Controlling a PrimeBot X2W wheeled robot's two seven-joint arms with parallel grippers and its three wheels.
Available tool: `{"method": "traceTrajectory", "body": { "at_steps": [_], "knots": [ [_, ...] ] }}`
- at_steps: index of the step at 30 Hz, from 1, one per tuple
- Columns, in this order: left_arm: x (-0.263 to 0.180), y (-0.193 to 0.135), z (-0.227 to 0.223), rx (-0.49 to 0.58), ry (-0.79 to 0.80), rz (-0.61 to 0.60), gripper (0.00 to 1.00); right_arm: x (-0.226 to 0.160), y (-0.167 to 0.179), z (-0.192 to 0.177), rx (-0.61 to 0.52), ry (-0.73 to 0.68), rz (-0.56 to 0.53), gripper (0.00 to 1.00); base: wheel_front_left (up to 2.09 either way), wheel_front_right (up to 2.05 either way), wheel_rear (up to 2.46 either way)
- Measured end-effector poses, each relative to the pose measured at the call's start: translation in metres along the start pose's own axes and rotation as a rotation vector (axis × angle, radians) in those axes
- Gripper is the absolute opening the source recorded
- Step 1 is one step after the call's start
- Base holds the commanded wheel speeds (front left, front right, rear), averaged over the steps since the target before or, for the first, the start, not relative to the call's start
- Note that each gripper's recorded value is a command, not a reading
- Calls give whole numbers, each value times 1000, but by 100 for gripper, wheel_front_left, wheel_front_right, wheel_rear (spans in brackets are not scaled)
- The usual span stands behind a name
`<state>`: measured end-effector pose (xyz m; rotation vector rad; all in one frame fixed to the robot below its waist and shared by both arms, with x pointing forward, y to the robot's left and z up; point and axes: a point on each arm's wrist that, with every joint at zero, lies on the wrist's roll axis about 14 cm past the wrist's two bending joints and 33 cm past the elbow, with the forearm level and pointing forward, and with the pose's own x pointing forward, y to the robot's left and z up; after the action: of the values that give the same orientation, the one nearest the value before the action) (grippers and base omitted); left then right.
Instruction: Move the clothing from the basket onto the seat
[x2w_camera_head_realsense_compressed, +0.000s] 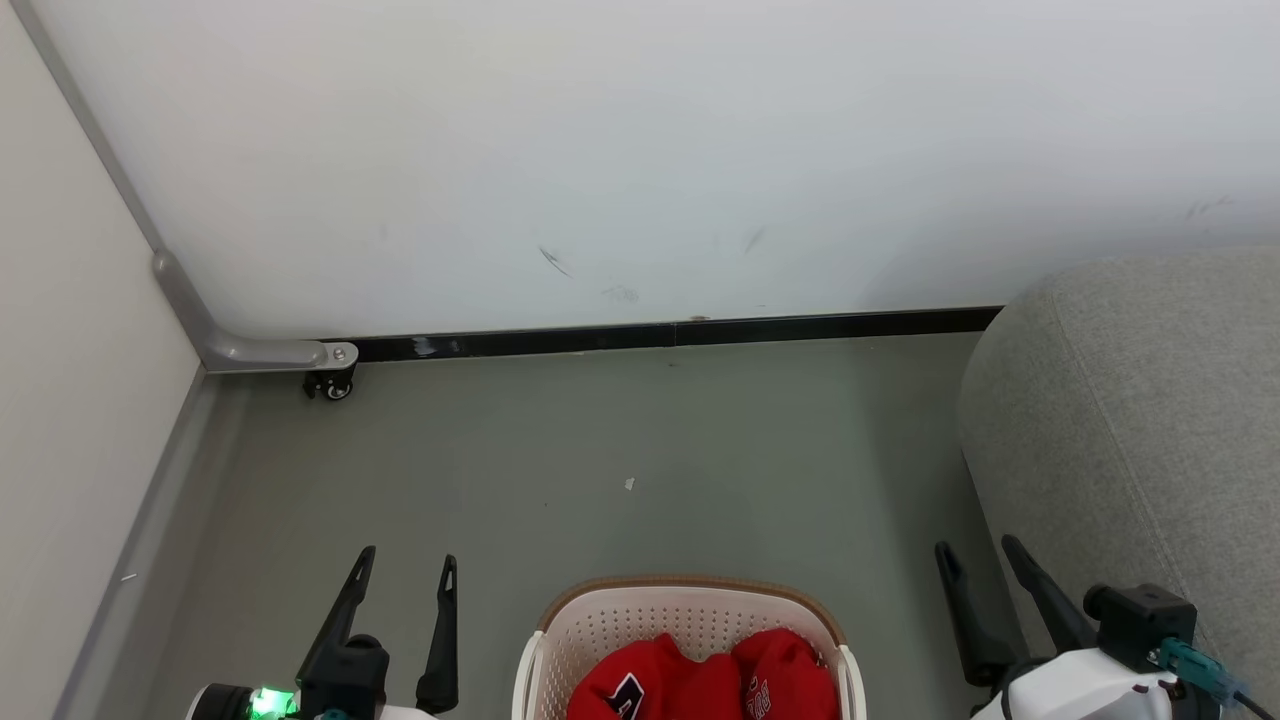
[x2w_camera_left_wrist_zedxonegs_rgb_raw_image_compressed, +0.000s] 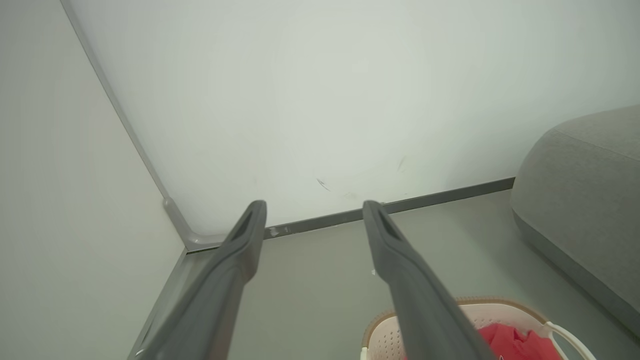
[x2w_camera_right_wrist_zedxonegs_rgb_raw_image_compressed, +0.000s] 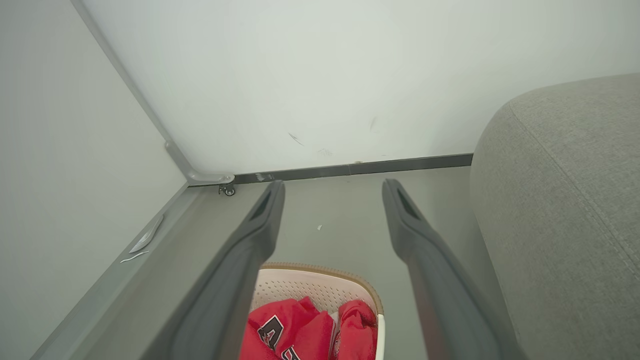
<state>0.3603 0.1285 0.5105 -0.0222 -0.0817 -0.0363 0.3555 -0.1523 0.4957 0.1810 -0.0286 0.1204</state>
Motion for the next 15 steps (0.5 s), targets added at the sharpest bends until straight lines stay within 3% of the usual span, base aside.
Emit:
{"method": "traceTrajectory", "body": {
  "at_steps": [15],
  "knots": [
    [0, 8, 0, -16, 2, 35, 100, -5, -3, -4, 5, 12, -12, 100, 0, 0, 0]
  ]
}}
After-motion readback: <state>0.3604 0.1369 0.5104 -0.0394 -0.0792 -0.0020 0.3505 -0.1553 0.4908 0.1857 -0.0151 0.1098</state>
